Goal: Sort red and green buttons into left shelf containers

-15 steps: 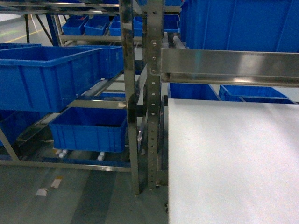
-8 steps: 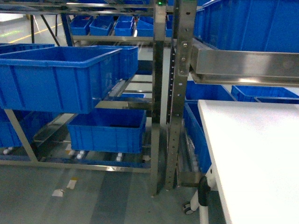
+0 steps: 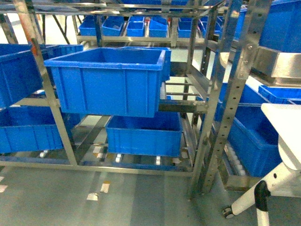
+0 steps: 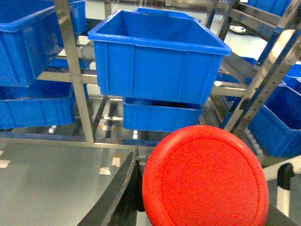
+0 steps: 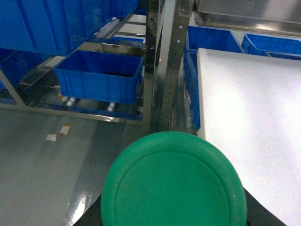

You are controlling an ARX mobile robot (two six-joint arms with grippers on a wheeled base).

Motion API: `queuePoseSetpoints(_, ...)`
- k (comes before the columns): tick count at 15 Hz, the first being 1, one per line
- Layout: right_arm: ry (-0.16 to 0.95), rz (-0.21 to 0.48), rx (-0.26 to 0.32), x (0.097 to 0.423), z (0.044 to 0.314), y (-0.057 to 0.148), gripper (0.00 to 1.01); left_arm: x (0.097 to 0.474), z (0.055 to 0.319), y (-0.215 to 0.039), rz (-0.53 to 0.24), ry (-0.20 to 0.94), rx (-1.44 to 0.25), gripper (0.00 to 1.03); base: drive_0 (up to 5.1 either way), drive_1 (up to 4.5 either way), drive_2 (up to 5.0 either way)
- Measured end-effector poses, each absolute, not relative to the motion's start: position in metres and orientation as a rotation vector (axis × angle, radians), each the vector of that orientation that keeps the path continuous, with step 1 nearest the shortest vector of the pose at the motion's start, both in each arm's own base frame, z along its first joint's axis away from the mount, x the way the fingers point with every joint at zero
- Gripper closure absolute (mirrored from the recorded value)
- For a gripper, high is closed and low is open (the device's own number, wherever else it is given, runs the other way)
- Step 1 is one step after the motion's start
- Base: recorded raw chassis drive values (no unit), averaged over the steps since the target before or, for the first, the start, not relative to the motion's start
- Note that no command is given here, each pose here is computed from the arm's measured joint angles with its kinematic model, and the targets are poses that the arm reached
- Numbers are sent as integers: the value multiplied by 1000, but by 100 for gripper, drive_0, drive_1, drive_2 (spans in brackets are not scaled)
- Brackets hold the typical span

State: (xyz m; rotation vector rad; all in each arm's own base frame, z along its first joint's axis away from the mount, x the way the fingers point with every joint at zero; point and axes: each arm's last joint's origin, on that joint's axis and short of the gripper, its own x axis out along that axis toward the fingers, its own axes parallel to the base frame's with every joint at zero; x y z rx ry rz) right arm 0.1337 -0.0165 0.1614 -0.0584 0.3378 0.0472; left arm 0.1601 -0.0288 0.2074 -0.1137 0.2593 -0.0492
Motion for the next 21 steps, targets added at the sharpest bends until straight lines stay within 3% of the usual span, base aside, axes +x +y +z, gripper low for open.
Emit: queuePoseSetpoints(21, 337, 47, -58, 134, 161, -17, 67, 160, 207, -29, -50, 261, -113, 69, -487, 250, 250)
